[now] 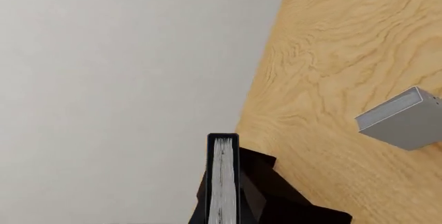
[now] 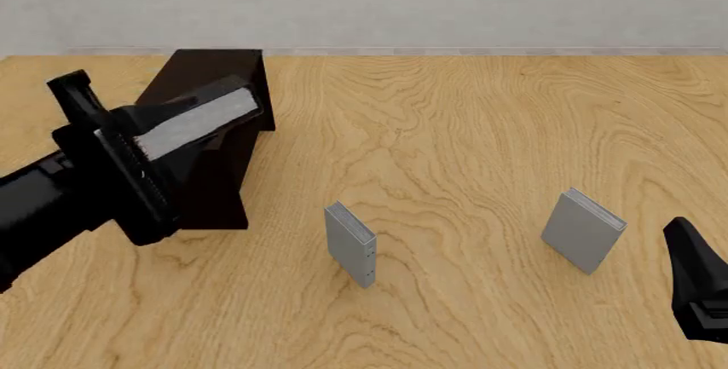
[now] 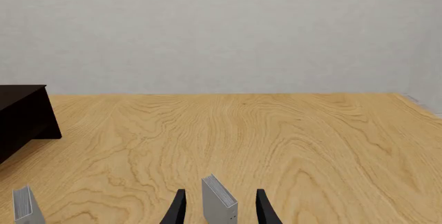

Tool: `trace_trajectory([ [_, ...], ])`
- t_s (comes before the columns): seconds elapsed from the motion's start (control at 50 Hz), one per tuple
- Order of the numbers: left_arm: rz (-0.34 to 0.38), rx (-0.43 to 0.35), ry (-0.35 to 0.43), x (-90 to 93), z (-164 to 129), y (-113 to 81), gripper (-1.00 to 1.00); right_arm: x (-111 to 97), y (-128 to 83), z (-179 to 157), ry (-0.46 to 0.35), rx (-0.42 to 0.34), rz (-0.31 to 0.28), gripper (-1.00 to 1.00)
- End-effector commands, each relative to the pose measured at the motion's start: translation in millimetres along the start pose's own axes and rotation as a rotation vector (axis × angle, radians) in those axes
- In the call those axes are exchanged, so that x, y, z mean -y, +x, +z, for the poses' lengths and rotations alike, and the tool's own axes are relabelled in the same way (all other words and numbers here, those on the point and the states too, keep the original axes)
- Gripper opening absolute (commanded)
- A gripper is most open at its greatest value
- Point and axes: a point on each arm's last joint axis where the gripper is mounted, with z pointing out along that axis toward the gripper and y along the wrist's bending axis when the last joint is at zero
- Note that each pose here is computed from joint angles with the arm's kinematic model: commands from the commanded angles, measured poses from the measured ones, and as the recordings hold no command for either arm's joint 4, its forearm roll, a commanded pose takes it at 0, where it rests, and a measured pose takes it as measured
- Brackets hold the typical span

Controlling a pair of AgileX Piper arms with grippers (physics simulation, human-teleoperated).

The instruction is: Pick up the book in the middle and place it on the cabinet shelf.

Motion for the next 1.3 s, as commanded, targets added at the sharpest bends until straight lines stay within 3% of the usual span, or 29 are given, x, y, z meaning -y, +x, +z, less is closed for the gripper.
trace_trajectory([
  [0.02, 0.093, 0.006, -0.055, -0.3, 16.6, 3.8, -1.00, 0.0, 0.0, 0.0, 0.000, 0.000, 0.000, 1.00],
  [0.48, 0.162, -0.026, -0.092, -7.5, 52.5, 12.0, -1.00, 0.0, 0.0, 0.0, 0.000, 0.000, 0.000, 1.00],
  [0.96, 0.211, -0.148, -0.128, -22.3, 84.5, 44.8, -1.00, 0.0, 0.0, 0.0, 0.000, 0.000, 0.000, 1.00],
  [1.3, 0.239, -0.212, -0.121, -22.4, 94.0, 65.3, -1.00, 0.0, 0.0, 0.0, 0.000, 0.000, 0.000, 1.00],
])
